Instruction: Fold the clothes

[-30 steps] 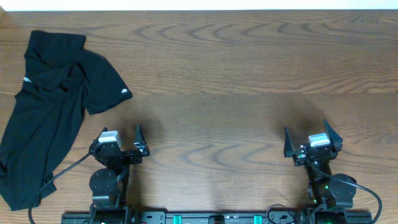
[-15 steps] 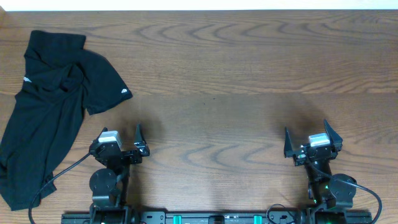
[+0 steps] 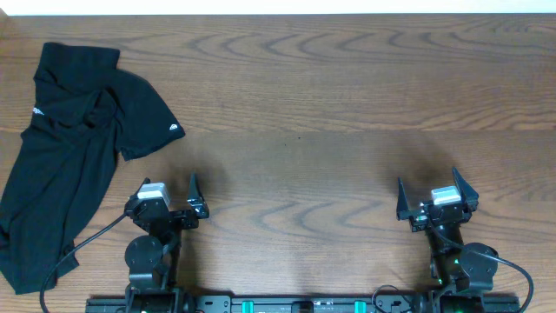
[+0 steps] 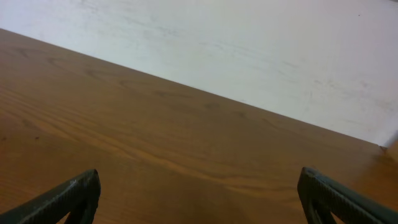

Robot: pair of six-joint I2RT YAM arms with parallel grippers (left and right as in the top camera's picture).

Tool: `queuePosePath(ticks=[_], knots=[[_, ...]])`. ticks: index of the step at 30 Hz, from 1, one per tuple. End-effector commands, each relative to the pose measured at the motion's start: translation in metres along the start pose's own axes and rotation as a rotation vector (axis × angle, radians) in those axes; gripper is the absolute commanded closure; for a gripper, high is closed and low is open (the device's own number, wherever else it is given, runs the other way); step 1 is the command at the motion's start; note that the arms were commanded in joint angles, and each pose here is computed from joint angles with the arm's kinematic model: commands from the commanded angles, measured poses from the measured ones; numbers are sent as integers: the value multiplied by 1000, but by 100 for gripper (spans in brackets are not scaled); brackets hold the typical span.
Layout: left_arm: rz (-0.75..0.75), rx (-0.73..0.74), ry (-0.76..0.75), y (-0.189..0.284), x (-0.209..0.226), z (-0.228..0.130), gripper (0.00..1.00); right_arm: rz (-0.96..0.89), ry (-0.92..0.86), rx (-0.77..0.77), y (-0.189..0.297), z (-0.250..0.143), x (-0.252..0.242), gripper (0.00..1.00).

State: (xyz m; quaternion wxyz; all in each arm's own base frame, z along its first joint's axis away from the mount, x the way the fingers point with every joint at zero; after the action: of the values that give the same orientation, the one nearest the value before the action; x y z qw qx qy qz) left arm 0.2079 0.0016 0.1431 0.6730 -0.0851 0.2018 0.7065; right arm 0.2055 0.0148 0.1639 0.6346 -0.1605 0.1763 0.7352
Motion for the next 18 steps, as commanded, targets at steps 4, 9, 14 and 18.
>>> queuePosePath(ticks=[4,9,14,18], knots=[[59,39,-19,0,10,-11,2,11,33,-1,0,-1,1,1],[59,39,-19,0,10,-11,2,-61,36,12,0,-1,-9,1],[58,35,-19,0,10,-11,2,-46,43,-41,0,9,-8,1],[56,29,-19,0,10,-9,2,-48,44,-45,0,10,-9,1]])
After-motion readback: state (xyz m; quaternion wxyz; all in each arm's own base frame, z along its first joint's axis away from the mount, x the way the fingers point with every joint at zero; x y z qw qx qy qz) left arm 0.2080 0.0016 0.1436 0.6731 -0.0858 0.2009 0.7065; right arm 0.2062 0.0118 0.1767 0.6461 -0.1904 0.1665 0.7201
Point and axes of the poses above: each gripper's point midway between its finger pads, its own y axis back along the fingers, its own x axis along the line the jaws close on, z = x × y, the point moved 4 cm from there along y, back along the fingers, and after that the axes turned 14 degrees about y, right-handed, at the moved point
